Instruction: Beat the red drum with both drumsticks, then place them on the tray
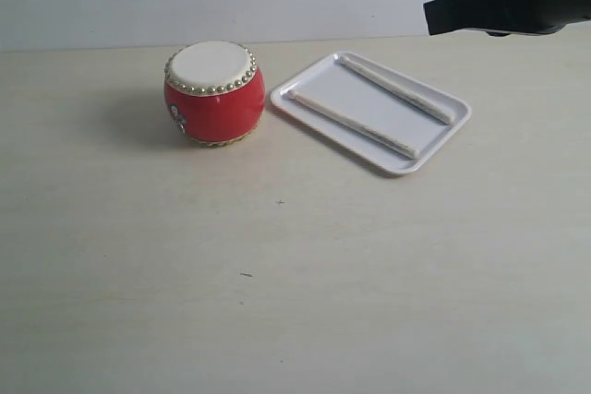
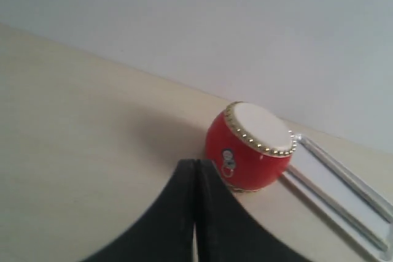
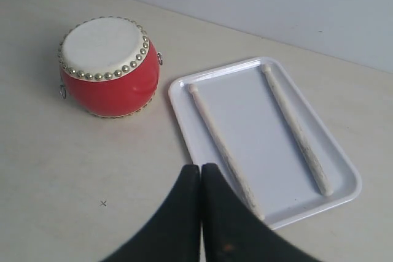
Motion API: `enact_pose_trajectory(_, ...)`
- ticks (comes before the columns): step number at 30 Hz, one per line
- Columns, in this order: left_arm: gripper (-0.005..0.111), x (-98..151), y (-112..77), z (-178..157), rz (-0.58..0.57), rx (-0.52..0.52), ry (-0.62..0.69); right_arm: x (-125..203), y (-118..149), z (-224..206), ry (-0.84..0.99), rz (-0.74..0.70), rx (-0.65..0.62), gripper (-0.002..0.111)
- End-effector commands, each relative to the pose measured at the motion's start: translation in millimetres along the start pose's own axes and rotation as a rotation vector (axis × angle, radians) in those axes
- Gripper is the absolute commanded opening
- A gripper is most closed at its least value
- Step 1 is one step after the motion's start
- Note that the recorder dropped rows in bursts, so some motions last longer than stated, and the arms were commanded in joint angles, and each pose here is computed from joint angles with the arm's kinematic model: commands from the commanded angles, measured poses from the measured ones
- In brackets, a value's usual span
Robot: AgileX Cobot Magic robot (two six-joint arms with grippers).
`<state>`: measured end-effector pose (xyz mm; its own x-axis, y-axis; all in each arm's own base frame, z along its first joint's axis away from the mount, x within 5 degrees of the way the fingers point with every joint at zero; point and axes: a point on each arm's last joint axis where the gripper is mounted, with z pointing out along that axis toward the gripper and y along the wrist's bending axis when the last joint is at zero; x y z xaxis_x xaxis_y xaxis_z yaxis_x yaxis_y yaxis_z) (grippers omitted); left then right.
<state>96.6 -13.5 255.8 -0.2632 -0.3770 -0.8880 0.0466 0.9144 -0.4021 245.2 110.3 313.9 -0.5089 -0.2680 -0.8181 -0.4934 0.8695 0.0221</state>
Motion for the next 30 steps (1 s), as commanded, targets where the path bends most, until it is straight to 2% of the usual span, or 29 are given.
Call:
enact_pose_trajectory(1, 0.0, 2, 12.6, -2, 0.0, -0.132, 0.007, 0, -2, -1, -0.014, 0.01, 0.011, 0.0)
enact_pose_trajectory(3, 0.0, 6, 17.1, -1, 0.049, -0.159, 0.005, 0, -2, -1, -0.014, 0.01, 0.011, 0.0)
enact_pose_trajectory(8, 0.0, 24, 25.1, 1, 0.218, -0.153, -0.011, 0, -3, -1, -0.016, 0.01, 0.012, 0.0)
enact_pose_trajectory(14, 0.0, 47, 33.9, -3, 0.337, -0.147, -0.034, 0, -3, -1, -0.016, 0.01, 0.012, 0.0)
enact_pose_trajectory(18, 0.0, 55, 36.2, -9, 0.356, -0.138, -0.078, 0, -3, -1, -0.016, 0.01, 0.012, 0.0)
enact_pose_trajectory(23, 0.0, 51, 33.3, -17, 0.362, -0.12, -0.164, 0, -3, -1, -0.016, 0.01, 0.012, 0.0)
enact_pose_trajectory(30, 0.0, 54, 34.2, -24, 0.359, -0.124, -0.17, 0, -3, -1, -0.016, 0.01, 0.012, 0.0)
